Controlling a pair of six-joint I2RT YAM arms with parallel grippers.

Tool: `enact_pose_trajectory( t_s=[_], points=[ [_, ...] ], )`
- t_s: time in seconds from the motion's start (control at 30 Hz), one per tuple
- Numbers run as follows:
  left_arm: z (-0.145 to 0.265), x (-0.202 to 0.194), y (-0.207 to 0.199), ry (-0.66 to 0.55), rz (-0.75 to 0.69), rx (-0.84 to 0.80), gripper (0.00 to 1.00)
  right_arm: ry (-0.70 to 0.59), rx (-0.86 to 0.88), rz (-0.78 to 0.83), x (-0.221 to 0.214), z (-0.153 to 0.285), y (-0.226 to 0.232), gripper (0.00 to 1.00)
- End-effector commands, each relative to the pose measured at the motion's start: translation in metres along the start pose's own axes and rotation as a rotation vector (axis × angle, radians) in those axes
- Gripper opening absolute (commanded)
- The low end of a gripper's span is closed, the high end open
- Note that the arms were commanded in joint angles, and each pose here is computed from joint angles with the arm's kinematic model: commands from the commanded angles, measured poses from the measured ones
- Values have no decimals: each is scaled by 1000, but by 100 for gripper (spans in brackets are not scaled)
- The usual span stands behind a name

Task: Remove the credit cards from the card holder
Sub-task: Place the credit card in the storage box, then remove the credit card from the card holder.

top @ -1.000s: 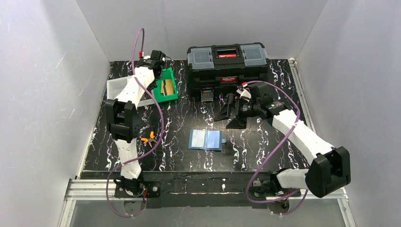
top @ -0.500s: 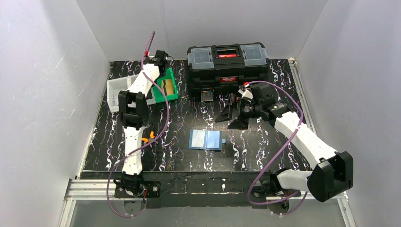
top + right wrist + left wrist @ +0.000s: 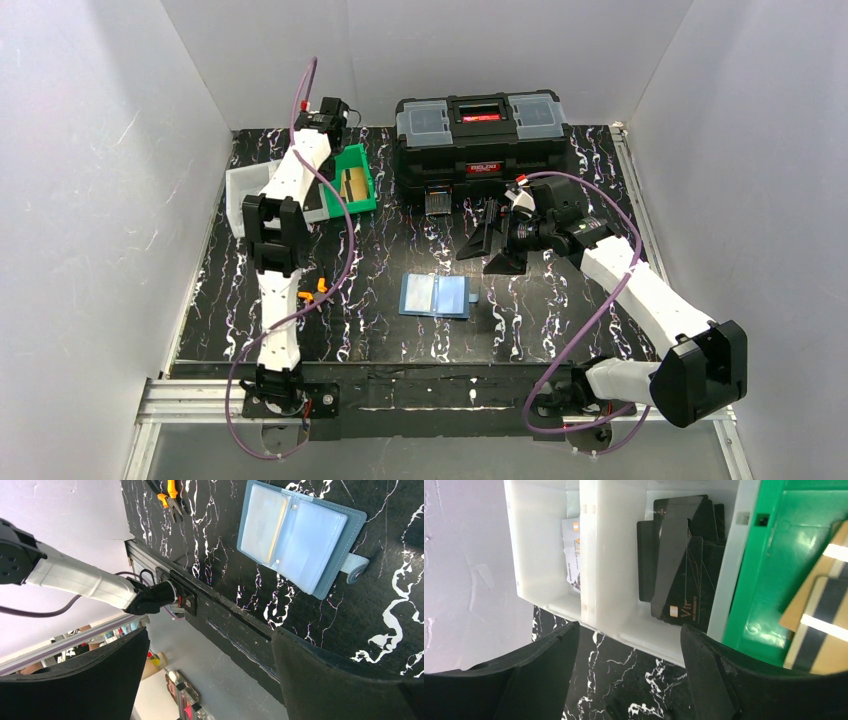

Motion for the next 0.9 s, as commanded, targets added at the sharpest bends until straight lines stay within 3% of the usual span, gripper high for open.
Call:
enact_pose_trajectory(
  t_s=[0.0,0.3,0.53,0.87],
  points=[
    [52,-1,31,-67,109,-93,74,-20,-36,13,2,-1,-6,98],
    [111,-47,0,-60,223,-526,74,-112,-155,30,6,-12,-10,98],
    [161,-106,-37,-14,269,-916,74,-99,-280,81,-7,-52,-1,98],
    [184,-162,-34,0,285,-1019,74,-37,-539,161,-17,-126,-15,95]
  ],
)
Point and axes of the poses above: each gripper's point midway between its finger pads, its own z axis back along the fingers, its own y axis along the line the jaws close on, x = y × z, the point moved 4 cm from there along z, back along the fingers, and after that the axes turned 11 degrees about -z, right-handed, at the moved point
